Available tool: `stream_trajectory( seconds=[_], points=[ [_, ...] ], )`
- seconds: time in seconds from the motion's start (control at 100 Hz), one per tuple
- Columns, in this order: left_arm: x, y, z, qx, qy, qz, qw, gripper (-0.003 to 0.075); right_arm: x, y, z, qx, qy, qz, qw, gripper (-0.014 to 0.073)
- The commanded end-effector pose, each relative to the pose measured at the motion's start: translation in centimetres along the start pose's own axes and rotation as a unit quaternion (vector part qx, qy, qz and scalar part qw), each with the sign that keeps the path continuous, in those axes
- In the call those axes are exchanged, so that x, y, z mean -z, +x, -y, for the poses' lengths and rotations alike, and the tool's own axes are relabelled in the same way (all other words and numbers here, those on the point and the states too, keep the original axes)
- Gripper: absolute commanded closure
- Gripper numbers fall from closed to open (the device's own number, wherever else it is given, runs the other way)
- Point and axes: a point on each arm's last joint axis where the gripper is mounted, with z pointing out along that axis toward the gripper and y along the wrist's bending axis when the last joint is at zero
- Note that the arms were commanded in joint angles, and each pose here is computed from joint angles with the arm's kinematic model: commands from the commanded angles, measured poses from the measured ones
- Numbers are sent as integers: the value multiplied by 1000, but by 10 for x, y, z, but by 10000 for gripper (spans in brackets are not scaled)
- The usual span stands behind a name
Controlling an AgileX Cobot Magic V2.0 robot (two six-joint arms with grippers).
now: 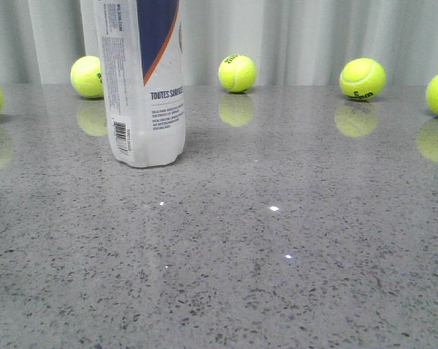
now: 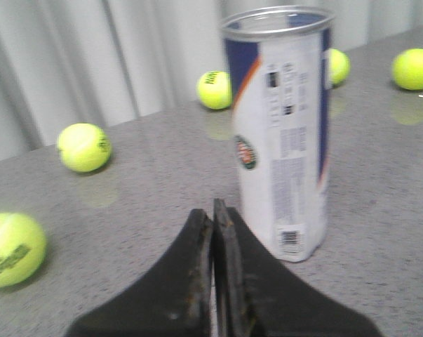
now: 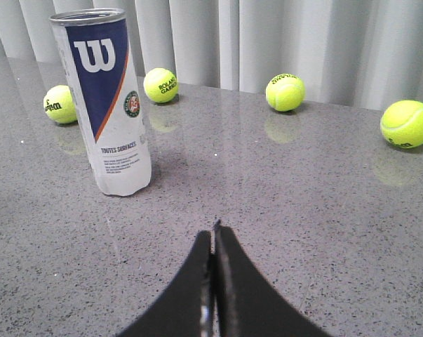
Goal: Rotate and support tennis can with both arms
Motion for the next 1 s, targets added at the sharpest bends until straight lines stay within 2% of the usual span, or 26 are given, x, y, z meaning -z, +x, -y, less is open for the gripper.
stream_trajectory(
  seconds=[0.0,0.08,0.24,0.42,0.64,0.7,0.73,0.78,0.99],
  points=[
    [5,-5,-7,7,-33,60,998,739,2,-14,0,2,7,45,999,654],
    [10,9,-10,13,-60,61,996,739,2,-14,0,2,7,45,999,654],
    [24,41,-14,90,-106,61,988,739,2,-14,0,2,7,45,999,654],
    [45,71,-13,89,-162,86,979,739,2,-14,0,2,7,45,999,654],
    [61,106,-9,81,-239,122,960,739,2,-14,0,2,7,45,999,654],
    [60,117,-8,80,-248,123,958,739,2,-14,0,2,7,46,999,654],
    [59,120,-8,88,-247,92,961,739,2,-14,0,2,6,45,999,654],
    [58,122,-8,91,-245,76,962,739,2,-14,0,2,6,44,999,654],
    [58,125,-7,94,-244,67,963,739,2,-14,0,2,6,44,999,654]
  ],
)
